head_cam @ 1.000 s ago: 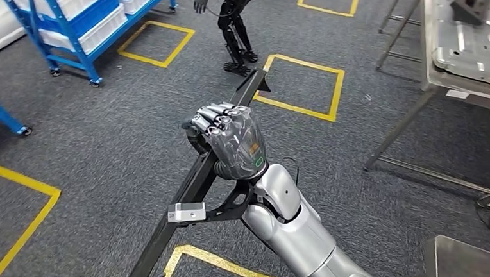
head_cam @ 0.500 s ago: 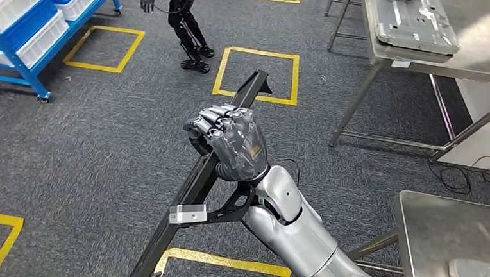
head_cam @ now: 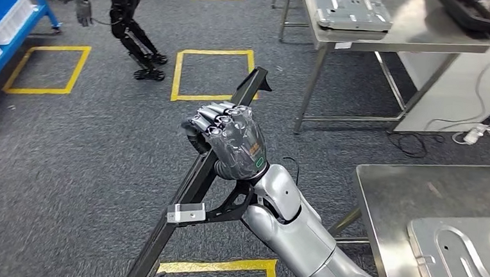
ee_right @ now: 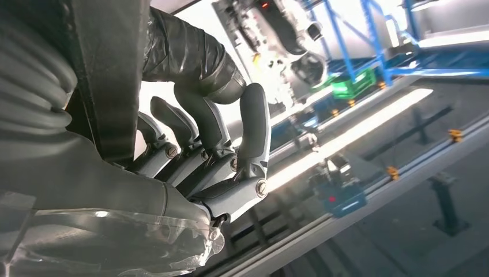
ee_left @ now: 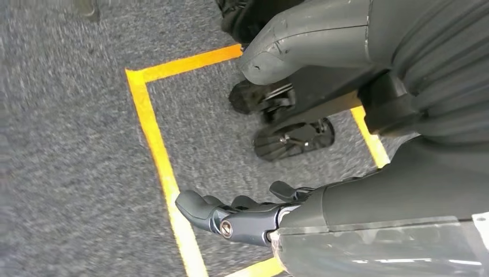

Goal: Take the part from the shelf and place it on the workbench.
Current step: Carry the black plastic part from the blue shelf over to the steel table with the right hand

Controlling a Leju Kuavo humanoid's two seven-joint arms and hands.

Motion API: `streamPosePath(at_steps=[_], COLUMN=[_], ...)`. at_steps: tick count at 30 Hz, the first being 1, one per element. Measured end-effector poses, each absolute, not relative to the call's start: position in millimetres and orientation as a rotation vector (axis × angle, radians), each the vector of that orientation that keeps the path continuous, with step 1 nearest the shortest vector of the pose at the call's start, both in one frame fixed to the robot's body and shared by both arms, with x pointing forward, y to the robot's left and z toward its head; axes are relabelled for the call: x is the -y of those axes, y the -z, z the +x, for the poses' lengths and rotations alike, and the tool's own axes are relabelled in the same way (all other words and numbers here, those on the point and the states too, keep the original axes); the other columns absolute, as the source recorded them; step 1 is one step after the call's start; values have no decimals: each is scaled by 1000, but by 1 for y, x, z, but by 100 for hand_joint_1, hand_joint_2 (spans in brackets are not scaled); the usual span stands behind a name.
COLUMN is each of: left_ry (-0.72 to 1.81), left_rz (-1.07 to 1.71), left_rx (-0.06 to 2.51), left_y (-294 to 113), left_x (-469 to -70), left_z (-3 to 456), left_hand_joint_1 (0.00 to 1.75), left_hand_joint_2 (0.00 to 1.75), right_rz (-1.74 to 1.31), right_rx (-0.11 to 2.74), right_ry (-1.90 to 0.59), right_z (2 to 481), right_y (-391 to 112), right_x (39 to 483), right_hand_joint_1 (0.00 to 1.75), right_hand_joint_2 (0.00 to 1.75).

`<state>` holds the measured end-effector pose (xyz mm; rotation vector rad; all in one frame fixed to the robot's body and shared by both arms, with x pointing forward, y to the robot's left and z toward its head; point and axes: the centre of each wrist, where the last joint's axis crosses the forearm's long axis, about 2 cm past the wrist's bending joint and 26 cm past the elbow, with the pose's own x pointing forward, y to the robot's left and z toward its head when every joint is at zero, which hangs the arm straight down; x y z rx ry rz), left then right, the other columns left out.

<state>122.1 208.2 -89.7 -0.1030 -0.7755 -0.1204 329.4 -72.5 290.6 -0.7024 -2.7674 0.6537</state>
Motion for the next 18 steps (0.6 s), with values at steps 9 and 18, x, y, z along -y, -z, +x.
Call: streamPosePath(at_steps=[9,18], left_ry=[117,115], left_rz=[-104,-101], left_rx=[766,770], left_y=[90,88], left_x=[-209,-207], left_z=[122,128], left_hand_joint_1=[0,0], left_hand_joint_2=[175,175], right_rz=[-689,-678], right_rx=[2763,2780], right_ry=[-640,-637], right_z=[330,333], right_y=[-291,-296], right_x=[72,72], right_hand_joint_1=[175,175], right_hand_joint_2=[175,175])
